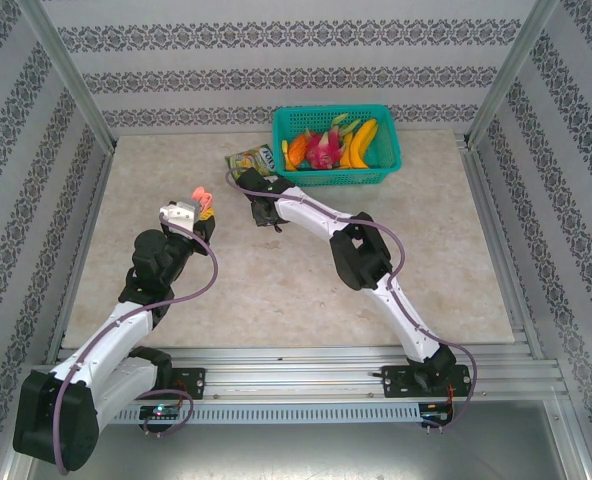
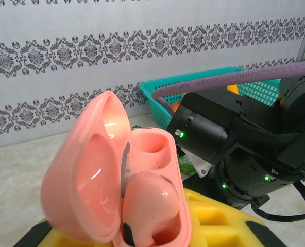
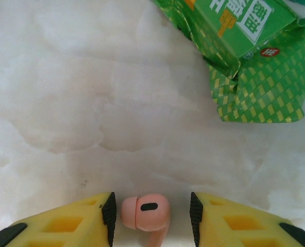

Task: Insert the wireless bluetooth earbuds into the charging case

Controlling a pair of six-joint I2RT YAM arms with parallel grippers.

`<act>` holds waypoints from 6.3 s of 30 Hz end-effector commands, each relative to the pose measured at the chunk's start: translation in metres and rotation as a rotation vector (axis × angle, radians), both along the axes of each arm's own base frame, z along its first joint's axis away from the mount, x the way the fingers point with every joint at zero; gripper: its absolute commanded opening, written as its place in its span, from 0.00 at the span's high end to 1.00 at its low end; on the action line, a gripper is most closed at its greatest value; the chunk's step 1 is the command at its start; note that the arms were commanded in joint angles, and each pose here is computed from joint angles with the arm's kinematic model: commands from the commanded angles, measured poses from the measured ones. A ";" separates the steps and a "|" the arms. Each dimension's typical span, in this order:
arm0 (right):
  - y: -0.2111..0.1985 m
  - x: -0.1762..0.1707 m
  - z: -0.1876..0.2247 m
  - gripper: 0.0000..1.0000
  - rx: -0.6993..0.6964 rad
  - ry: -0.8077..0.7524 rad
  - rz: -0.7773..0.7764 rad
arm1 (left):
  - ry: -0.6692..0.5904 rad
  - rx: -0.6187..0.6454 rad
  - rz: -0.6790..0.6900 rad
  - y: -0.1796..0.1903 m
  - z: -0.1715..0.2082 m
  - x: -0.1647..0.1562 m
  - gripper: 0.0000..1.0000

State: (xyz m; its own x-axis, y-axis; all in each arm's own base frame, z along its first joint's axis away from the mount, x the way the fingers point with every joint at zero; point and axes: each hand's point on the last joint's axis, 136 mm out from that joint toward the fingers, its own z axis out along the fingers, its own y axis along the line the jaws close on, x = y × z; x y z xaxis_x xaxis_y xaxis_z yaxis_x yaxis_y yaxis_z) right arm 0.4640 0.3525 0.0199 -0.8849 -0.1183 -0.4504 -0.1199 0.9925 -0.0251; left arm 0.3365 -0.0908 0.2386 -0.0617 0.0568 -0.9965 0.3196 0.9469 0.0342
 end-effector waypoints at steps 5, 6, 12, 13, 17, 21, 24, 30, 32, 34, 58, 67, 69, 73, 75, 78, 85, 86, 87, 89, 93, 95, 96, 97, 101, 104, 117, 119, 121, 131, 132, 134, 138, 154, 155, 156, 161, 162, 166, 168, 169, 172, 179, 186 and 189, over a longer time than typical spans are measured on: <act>-0.001 -0.003 -0.011 0.58 -0.037 0.004 -0.019 | -0.053 -0.034 0.000 0.004 0.012 -0.002 1.00; -0.001 -0.003 -0.011 0.59 -0.038 0.006 -0.019 | -0.054 -0.035 0.000 0.004 0.013 -0.003 1.00; 0.000 -0.005 -0.006 0.63 -0.040 -0.002 -0.015 | -0.053 -0.040 -0.002 0.003 0.013 -0.002 1.00; -0.001 -0.005 -0.005 0.64 -0.040 -0.003 -0.015 | -0.054 -0.040 -0.001 0.003 0.013 -0.002 1.00; -0.001 -0.007 -0.001 0.67 -0.036 -0.008 -0.014 | -0.051 -0.043 -0.003 0.003 0.012 -0.003 1.00; -0.003 -0.009 0.002 0.68 -0.030 -0.010 -0.011 | -0.052 -0.046 -0.005 0.003 0.013 -0.003 1.00; -0.002 -0.012 0.004 0.69 -0.024 -0.011 0.012 | -0.054 -0.046 -0.006 0.002 0.014 -0.003 1.00; 0.004 -0.029 0.000 0.69 -0.021 0.007 0.165 | -0.060 -0.046 -0.011 0.002 0.018 -0.003 1.00; 0.001 -0.036 -0.001 0.69 -0.019 0.013 0.204 | -0.062 -0.047 -0.014 0.001 0.018 -0.003 1.00; -0.001 -0.044 -0.003 0.69 -0.010 0.018 0.237 | -0.060 -0.045 -0.014 0.001 0.018 -0.003 1.00; -0.032 -0.088 0.093 0.70 0.283 -0.169 0.303 | -0.049 -0.046 -0.096 -0.012 0.023 -0.007 1.00; -0.048 -0.073 0.211 0.70 0.495 -0.427 0.276 | -0.023 -0.087 -0.262 -0.039 0.027 -0.014 1.00; -0.052 -0.072 0.243 0.70 0.558 -0.502 0.287 | -0.010 -0.105 -0.306 -0.046 0.029 -0.014 1.00; -0.059 -0.076 0.300 0.69 0.660 -0.644 0.348 | 0.015 -0.135 -0.371 -0.061 0.034 -0.011 1.00; -0.063 -0.081 0.328 0.69 0.713 -0.725 0.402 | 0.021 -0.147 -0.393 -0.068 0.038 -0.009 1.00; -0.069 -0.089 0.357 0.69 0.766 -0.824 0.476 | 0.030 -0.159 -0.423 -0.081 0.044 -0.005 1.00; -0.080 -0.095 0.392 0.69 0.836 -0.910 0.584 | 0.065 -0.153 -0.509 -0.118 0.054 0.008 1.00; -0.079 -0.097 0.394 0.69 0.843 -0.910 0.602 | 0.063 -0.151 -0.523 -0.123 0.057 0.010 1.00; -0.078 -0.098 0.394 0.69 0.848 -0.906 0.618 | 0.064 -0.149 -0.534 -0.129 0.059 0.012 1.00; -0.077 -0.100 0.397 0.69 0.860 -0.901 0.647 | 0.071 -0.146 -0.556 -0.138 0.062 0.016 1.00; -0.078 -0.104 0.399 0.69 0.876 -0.892 0.678 | 0.083 -0.138 -0.596 -0.158 0.072 0.024 1.00; -0.077 -0.108 0.400 0.69 0.886 -0.885 0.704 | 0.083 -0.136 -0.620 -0.168 0.079 0.027 1.00; -0.076 -0.110 0.400 0.69 0.891 -0.880 0.716 | 0.087 -0.135 -0.630 -0.173 0.080 0.029 1.00; -0.076 -0.111 0.400 0.70 0.894 -0.873 0.729 | 0.089 -0.133 -0.644 -0.178 0.083 0.030 1.00; -0.075 -0.118 0.402 0.70 0.895 -0.864 0.774 | 0.096 -0.130 -0.679 -0.192 0.090 0.033 1.00; -0.076 -0.122 0.404 0.70 0.887 -0.875 0.790 | 0.097 -0.131 -0.694 -0.196 0.094 0.034 1.00; -0.084 -0.121 0.408 0.70 0.881 -0.938 0.770 | 0.073 -0.165 -0.718 -0.200 0.112 0.028 1.00; -0.086 -0.120 0.409 0.70 0.882 -0.950 0.761 | 0.065 -0.173 -0.722 -0.201 0.117 0.027 1.00; -0.088 -0.119 0.410 0.71 0.885 -0.968 0.746 | 0.059 -0.183 -0.724 -0.202 0.121 0.027 1.00; -0.097 -0.111 0.412 0.71 0.952 -1.016 0.680 | 0.045 -0.215 -0.754 -0.213 0.138 0.024 1.00; -0.099 -0.109 0.412 0.71 0.955 -1.020 0.672 | 0.046 -0.216 -0.756 -0.213 0.138 0.024 1.00; -0.100 -0.107 0.413 0.71 0.960 -1.028 0.665 | 0.042 -0.218 -0.757 -0.213 0.140 0.024 1.00; -0.101 -0.104 0.412 0.71 0.968 -1.030 0.657 | 0.038 -0.223 -0.762 -0.215 0.142 0.023 1.00; -0.099 -0.096 0.407 0.71 0.991 -1.017 0.642 | 0.001 -0.238 -0.792 -0.221 0.164 0.012 1.00; -0.099 -0.096 0.407 0.71 0.991 -1.017 0.642 | -0.002 -0.238 -0.793 -0.221 0.165 0.012 1.00; -0.099 -0.096 0.407 0.71 0.992 -1.016 0.642 | -0.002 -0.238 -0.793 -0.221 0.165 0.012 1.00; -0.100 -0.096 0.404 0.71 0.990 -1.010 0.637 | -0.007 -0.240 -0.794 -0.223 0.166 0.011 1.00; -0.100 -0.096 0.403 0.71 0.989 -1.011 0.636 | -0.008 -0.241 -0.794 -0.223 0.167 0.011 1.00; -0.101 -0.097 0.401 0.71 0.989 -1.006 0.634 | -0.010 -0.258 -0.793 -0.223 0.171 0.012 1.00; -0.102 -0.097 0.399 0.71 0.988 -1.002 0.631 | -0.010 -0.267 -0.792 -0.223 0.172 0.013 1.00; -0.102 -0.097 0.398 0.71 0.987 -1.001 0.631 | -0.013 -0.271 -0.791 -0.223 0.174 0.013 1.00; -0.104 -0.097 0.396 0.71 0.987 -0.997 0.622 | -0.015 -0.278 -0.789 -0.223 0.177 0.013 1.00; -0.103 -0.098 0.392 0.71 0.992 -0.984 0.623 | -0.015 -0.280 -0.774 -0.222 0.177 0.016 1.00; -0.100 -0.100 0.385 0.72 0.986 -0.957 0.641 | -0.022 -0.282 -0.765 -0.221 0.179 0.018 1.00; -0.097 -0.102 0.381 0.72 0.970 -0.944 0.659 | -0.021 -0.282 -0.766 -0.222 0.179 0.019 1.00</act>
State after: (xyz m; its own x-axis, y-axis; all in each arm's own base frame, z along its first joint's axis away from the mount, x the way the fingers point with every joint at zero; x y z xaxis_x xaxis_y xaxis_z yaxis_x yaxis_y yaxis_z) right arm 0.3673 0.2538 0.4092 -0.1283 0.3321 -0.9345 -0.8464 0.4544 0.2777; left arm 0.3649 -0.3068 0.3731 -0.1869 -0.1100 -0.9762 0.8507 0.4788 -0.2168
